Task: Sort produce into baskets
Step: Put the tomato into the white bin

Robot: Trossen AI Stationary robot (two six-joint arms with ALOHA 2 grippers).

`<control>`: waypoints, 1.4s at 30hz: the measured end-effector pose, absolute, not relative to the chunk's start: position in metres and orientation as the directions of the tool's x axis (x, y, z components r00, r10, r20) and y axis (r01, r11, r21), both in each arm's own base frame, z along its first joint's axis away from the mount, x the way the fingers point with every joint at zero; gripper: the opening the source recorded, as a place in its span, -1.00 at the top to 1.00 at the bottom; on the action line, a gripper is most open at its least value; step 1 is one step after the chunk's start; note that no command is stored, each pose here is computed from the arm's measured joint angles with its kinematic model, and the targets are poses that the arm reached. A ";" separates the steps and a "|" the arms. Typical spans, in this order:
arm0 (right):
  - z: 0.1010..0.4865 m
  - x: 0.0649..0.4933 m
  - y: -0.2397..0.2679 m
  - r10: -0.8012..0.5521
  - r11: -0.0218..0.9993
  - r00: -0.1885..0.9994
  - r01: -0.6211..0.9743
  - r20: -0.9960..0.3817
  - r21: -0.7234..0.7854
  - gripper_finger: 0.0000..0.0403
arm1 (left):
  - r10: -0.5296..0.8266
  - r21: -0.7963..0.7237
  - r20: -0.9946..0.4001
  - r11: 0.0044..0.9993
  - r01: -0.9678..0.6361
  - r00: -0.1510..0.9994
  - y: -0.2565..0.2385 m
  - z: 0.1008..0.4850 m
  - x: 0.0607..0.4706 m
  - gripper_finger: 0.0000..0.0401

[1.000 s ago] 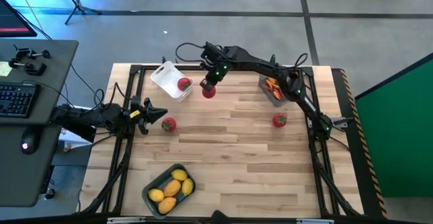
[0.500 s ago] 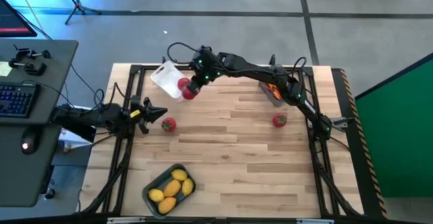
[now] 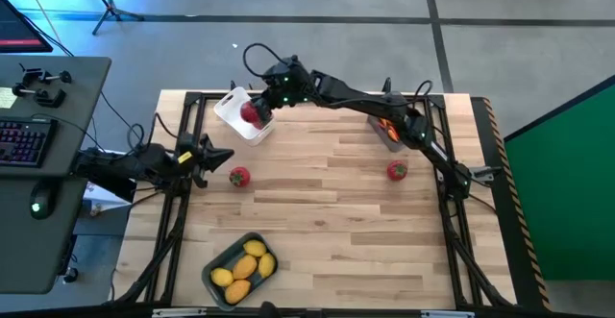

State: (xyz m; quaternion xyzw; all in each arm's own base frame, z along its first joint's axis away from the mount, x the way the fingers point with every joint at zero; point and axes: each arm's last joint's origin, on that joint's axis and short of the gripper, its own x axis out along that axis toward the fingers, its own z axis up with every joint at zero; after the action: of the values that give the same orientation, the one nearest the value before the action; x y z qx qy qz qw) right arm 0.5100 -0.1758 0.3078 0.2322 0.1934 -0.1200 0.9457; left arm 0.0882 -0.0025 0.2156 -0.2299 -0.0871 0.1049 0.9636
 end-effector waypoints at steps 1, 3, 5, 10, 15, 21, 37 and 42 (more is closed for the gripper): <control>0.304 0.511 -0.176 -0.142 0.862 0.893 0.324 -0.427 0.391 1.00 | 0.243 -0.462 0.123 0.872 -0.161 0.962 -0.002 0.217 0.088 1.00; 0.298 0.515 -0.178 -0.151 0.862 0.896 0.325 -0.417 0.388 1.00 | 0.243 -0.461 0.126 0.873 -0.160 0.962 -0.002 0.219 0.087 1.00; 0.290 0.520 -0.179 -0.151 0.862 0.897 0.325 -0.415 0.389 1.00 | 0.244 -0.458 0.129 0.874 -0.160 0.961 -0.002 0.220 0.087 1.00; 0.270 0.531 -0.183 -0.160 0.863 0.909 0.317 -0.384 0.392 1.00 | 0.243 -0.463 0.137 0.873 -0.155 0.960 -0.002 0.223 0.086 1.00; 0.258 0.537 -0.185 -0.155 0.855 0.913 0.316 -0.378 0.412 1.00 | 0.243 -0.474 0.136 0.867 -0.153 0.960 -0.002 0.223 0.086 1.00; 0.235 0.544 -0.182 -0.130 0.849 0.901 0.317 -0.414 0.422 1.00 | 0.243 -0.480 0.136 0.864 -0.151 0.960 -0.002 0.223 0.086 1.00; 0.218 0.549 -0.177 -0.135 0.857 0.887 0.329 -0.442 0.397 1.00 | 0.258 -0.478 0.135 0.862 -0.166 0.957 -0.002 0.223 0.086 1.00; 0.213 0.549 -0.176 -0.134 0.855 0.879 0.336 -0.457 0.396 1.00 | 0.255 -0.477 0.134 0.864 -0.163 0.958 -0.002 0.223 0.086 1.00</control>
State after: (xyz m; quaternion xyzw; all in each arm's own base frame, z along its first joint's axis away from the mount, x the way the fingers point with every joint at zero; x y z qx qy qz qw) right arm 0.5492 -0.1765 0.2135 0.2389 0.2116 -0.1249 0.9394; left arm 0.0858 -0.0018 0.2228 -0.2374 -0.0968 0.1087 0.9604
